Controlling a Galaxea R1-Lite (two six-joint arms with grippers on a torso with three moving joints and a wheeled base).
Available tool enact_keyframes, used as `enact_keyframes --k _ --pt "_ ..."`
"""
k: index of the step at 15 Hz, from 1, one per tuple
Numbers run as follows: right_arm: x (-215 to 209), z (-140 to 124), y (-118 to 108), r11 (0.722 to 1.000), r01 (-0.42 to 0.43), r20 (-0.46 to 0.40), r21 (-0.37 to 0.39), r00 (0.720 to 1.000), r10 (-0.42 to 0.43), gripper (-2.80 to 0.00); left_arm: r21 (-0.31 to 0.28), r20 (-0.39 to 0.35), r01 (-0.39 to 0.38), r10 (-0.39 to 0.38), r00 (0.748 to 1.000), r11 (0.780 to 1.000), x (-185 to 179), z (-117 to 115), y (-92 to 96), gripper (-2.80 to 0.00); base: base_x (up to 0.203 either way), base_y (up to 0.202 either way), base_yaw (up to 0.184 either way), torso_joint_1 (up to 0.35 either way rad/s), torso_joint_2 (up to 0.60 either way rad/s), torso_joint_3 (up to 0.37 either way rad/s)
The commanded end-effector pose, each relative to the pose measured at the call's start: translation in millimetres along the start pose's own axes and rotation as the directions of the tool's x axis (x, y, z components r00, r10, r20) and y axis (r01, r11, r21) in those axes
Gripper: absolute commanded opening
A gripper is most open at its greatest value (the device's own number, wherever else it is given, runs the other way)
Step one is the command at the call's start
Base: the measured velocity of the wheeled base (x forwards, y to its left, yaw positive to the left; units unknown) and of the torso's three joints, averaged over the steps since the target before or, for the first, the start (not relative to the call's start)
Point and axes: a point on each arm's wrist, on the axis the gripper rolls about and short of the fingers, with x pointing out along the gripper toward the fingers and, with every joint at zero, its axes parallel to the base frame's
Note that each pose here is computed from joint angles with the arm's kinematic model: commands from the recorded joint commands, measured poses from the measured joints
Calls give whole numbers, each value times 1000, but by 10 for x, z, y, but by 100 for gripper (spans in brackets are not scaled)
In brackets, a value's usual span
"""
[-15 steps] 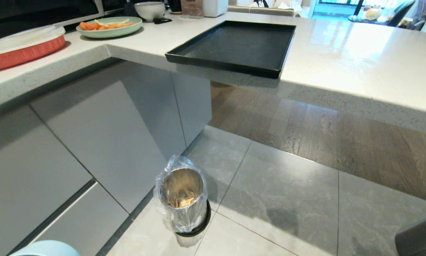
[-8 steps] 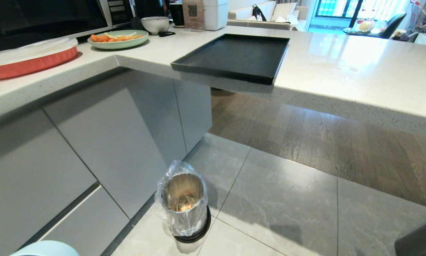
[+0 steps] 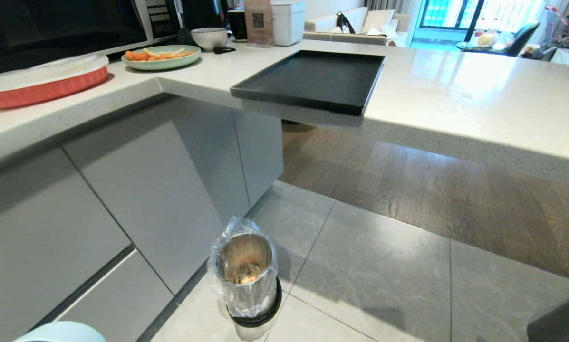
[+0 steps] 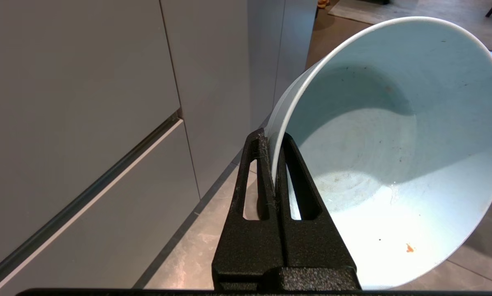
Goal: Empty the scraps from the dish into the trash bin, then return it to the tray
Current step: Put the bowl back to the table
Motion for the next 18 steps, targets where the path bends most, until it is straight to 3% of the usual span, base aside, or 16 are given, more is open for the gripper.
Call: enact_keyframes --k 1,18 --pt "-1 2 0 1000 0 1 0 1000 0 -280 0 0 0 0 1000 1000 1 1 0 -280 0 0 0 0 0 0" --pt "0 -1 0 1000 0 0 -3 1000 0 -280 0 1 -1 1 1000 1000 -1 0 0 -280 0 0 0 0 0 0"
